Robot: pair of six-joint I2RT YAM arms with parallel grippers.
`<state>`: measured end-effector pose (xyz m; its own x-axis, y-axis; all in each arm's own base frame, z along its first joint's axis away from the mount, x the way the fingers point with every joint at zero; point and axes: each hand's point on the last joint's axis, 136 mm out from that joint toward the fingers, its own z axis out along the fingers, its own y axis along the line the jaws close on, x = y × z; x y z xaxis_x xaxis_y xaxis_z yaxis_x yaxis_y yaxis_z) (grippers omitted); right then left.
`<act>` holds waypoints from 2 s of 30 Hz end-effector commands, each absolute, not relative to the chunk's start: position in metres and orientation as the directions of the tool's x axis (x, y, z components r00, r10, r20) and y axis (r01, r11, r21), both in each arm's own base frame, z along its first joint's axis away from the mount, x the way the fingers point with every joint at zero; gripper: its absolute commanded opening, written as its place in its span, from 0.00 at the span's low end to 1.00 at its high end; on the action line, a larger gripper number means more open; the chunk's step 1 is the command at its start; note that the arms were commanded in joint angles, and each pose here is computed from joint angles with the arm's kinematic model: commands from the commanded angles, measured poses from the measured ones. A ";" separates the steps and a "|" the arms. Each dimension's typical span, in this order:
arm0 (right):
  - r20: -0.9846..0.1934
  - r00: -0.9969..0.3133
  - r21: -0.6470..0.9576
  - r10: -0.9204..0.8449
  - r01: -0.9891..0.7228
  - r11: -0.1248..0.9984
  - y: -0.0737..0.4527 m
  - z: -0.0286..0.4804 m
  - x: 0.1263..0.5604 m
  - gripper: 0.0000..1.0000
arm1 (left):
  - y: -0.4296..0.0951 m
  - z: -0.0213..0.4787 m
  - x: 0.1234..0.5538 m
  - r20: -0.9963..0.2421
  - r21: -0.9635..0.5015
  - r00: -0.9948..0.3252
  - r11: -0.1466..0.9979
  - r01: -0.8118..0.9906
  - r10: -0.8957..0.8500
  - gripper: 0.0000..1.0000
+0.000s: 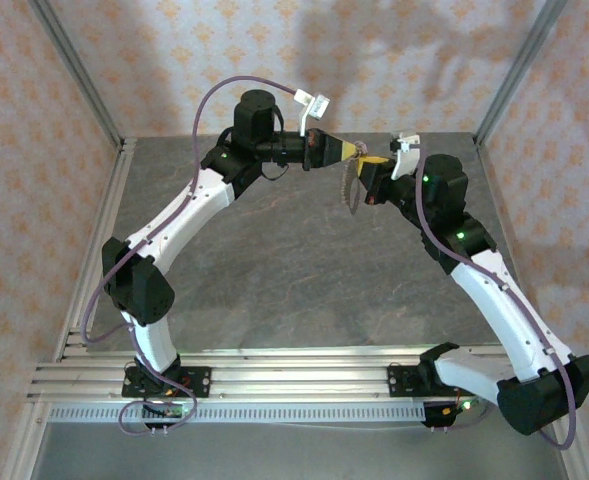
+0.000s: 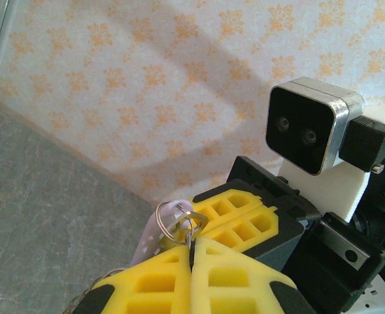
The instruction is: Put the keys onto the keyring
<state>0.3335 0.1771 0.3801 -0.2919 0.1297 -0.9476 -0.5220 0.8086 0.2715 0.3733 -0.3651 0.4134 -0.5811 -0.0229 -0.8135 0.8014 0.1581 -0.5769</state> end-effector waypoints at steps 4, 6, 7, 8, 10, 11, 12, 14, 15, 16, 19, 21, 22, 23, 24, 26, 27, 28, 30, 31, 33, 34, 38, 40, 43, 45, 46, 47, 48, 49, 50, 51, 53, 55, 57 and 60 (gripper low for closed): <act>-0.960 -0.247 0.234 0.129 -0.461 0.856 0.157 0.393 0.331 0.00 | -0.363 0.437 0.363 -0.849 -0.528 -0.526 0.126 0.840 -0.049 0.00; -0.960 -0.246 0.237 0.134 -0.459 0.856 0.155 0.394 0.331 0.00 | -0.363 0.438 0.363 -0.848 -0.529 -0.527 0.125 0.840 -0.051 0.00; -0.960 -0.246 0.238 0.134 -0.463 0.854 0.156 0.395 0.331 0.00 | -0.363 0.437 0.364 -0.848 -0.529 -0.527 0.125 0.839 -0.051 0.00; -0.959 -0.250 0.239 0.133 -0.464 0.853 0.156 0.395 0.331 0.00 | -0.363 0.437 0.364 -0.848 -0.529 -0.527 0.125 0.839 -0.051 0.00; -0.959 -0.251 0.240 0.132 -0.468 0.850 0.157 0.396 0.331 0.00 | -0.364 0.437 0.364 -0.847 -0.530 -0.529 0.125 0.838 -0.051 0.00; -0.959 -0.251 0.241 0.133 -0.472 0.848 0.158 0.397 0.331 0.00 | -0.364 0.436 0.364 -0.847 -0.532 -0.530 0.124 0.838 -0.050 0.00; -0.958 -0.251 0.243 0.135 -0.473 0.847 0.158 0.398 0.331 0.00 | -0.364 0.436 0.364 -0.846 -0.532 -0.530 0.124 0.837 -0.051 0.00; -0.957 -0.257 0.243 0.131 -0.477 0.845 0.160 0.399 0.332 0.00 | -0.365 0.434 0.367 -0.842 -0.539 -0.537 0.132 0.832 -0.053 0.00; -0.957 -0.262 0.243 0.127 -0.477 0.845 0.160 0.399 0.333 0.00 | -0.365 0.433 0.368 -0.841 -0.540 -0.538 0.139 0.830 -0.056 0.00; -0.957 -0.264 0.241 0.124 -0.478 0.845 0.161 0.399 0.334 0.00 | -0.364 0.432 0.370 -0.840 -0.542 -0.539 0.147 0.828 -0.059 0.00; -0.954 -0.279 0.238 0.111 -0.475 0.847 0.163 0.395 0.340 0.00 | -0.364 0.428 0.375 -0.834 -0.550 -0.547 0.169 0.818 -0.071 0.08; -0.951 -0.292 0.237 0.103 -0.473 0.849 0.165 0.392 0.344 0.00 | -0.363 0.426 0.379 -0.831 -0.555 -0.550 0.183 0.812 -0.078 0.14; -0.949 -0.298 0.238 0.101 -0.470 0.850 0.165 0.390 0.346 0.00 | -0.363 0.425 0.380 -0.830 -0.556 -0.551 0.191 0.809 -0.082 0.17; -0.947 -0.306 0.240 0.098 -0.469 0.850 0.166 0.387 0.349 0.00 | -0.362 0.424 0.382 -0.828 -0.559 -0.553 0.201 0.805 -0.087 0.19; -0.945 -0.313 0.241 0.095 -0.468 0.850 0.167 0.385 0.350 0.00 | -0.362 0.423 0.383 -0.827 -0.561 -0.555 0.208 0.801 -0.092 0.20; -0.941 -0.326 0.240 0.089 -0.459 0.855 0.168 0.378 0.356 0.00 | -0.360 0.420 0.387 -0.823 -0.567 -0.559 0.225 0.793 -0.102 0.24; -0.939 -0.332 0.240 0.086 -0.457 0.857 0.169 0.375 0.357 0.00 | -0.359 0.419 0.389 -0.820 -0.570 -0.562 0.233 0.788 -0.109 0.26; -0.939 -0.333 0.240 0.086 -0.454 0.858 0.168 0.375 0.358 0.00 | -0.357 0.417 0.391 -0.816 -0.576 -0.566 0.245 0.780 -0.118 0.26; -0.927 -0.368 0.244 0.073 -0.442 0.863 0.171 0.358 0.368 0.00 | -0.351 0.416 0.397 -0.812 -0.582 -0.566 0.269 0.767 -0.143 0.27; -0.923 -0.378 0.247 0.071 -0.439 0.864 0.172 0.353 0.371 0.00 | -0.348 0.416 0.399 -0.809 -0.586 -0.566 0.284 0.759 -0.158 0.28; -0.915 -0.399 0.253 0.066 -0.437 0.863 0.175 0.343 0.376 0.00 | -0.338 0.414 0.407 -0.809 -0.587 -0.556 0.318 0.745 -0.191 0.29; -0.909 -0.412 0.257 0.061 -0.437 0.862 0.177 0.337 0.380 0.00 | -0.331 0.413 0.411 -0.789 -0.613 -0.573 0.332 0.717 -0.219 0.29; -0.887 -0.459 0.273 0.049 -0.437 0.857 0.188 0.315 0.396 0.00 | -0.299 0.407 0.429 -0.763 -0.646 -0.563 0.405 0.647 -0.317 0.29; -0.875 -0.483 0.282 0.041 -0.438 0.854 0.193 0.303 0.406 0.00 | -0.283 0.403 0.437 -0.748 -0.663 -0.557 0.439 0.607 -0.361 0.30; -0.853 -0.521 0.292 0.024 -0.439 0.850 0.203 0.284 0.425 0.00 | -0.266 0.396 0.442 -0.735 -0.677 -0.556 0.473 0.564 -0.388 0.31; -0.839 -0.544 0.295 0.010 -0.439 0.848 0.210 0.272 0.439 0.00 | -0.261 0.392 0.441 -0.734 -0.677 -0.555 0.486 0.553 -0.390 0.31; -0.832 -0.554 0.297 0.004 -0.440 0.847 0.214 0.267 0.447 0.00 | -0.258 0.392 0.440 -0.736 -0.675 -0.554 0.493 0.550 -0.390 0.32; -0.828 -0.561 0.301 0.001 -0.444 0.844 0.218 0.265 0.454 0.00 | -0.256 0.390 0.440 -0.738 -0.672 -0.553 0.500 0.547 -0.386 0.31; -0.822 -0.570 0.306 -0.002 -0.444 0.842 0.221 0.259 0.460 0.00 | -0.254 0.390 0.439 -0.740 -0.669 -0.552 0.505 0.545 -0.385 0.31; -0.815 -0.579 0.313 -0.004 -0.446 0.839 0.225 0.255 0.467 0.00 | -0.252 0.389 0.439 -0.741 -0.667 -0.551 0.511 0.541 -0.385 0.32; -0.808 -0.589 0.318 -0.006 -0.446 0.837 0.229 0.250 0.472 0.00 | -0.250 0.389 0.438 -0.741 -0.667 -0.550 0.515 0.539 -0.385 0.32; -0.802 -0.597 0.323 -0.008 -0.445 0.836 0.231 0.244 0.476 0.00 | -0.249 0.389 0.438 -0.741 -0.667 -0.549 0.517 0.537 -0.386 0.32; -0.778 -0.628 0.336 -0.014 -0.435 0.835 0.236 0.227 0.482 0.00 | -0.245 0.390 0.439 -0.740 -0.667 -0.549 0.521 0.532 -0.388 0.32; -0.749 -0.662 0.338 -0.026 -0.416 0.844 0.236 0.206 0.482 0.00 | -0.244 0.390 0.438 -0.740 -0.667 -0.552 0.522 0.531 -0.384 0.32; -0.718 -0.695 0.343 -0.030 -0.391 0.854 0.233 0.182 0.477 0.00 | -0.244 0.390 0.438 -0.739 -0.669 -0.553 0.522 0.529 -0.385 0.32; -0.660 -0.750 0.336 -0.045 -0.349 0.875 0.224 0.149 0.461 0.00 | -0.244 0.389 0.436 -0.736 -0.672 -0.558 0.520 0.528 -0.384 0.32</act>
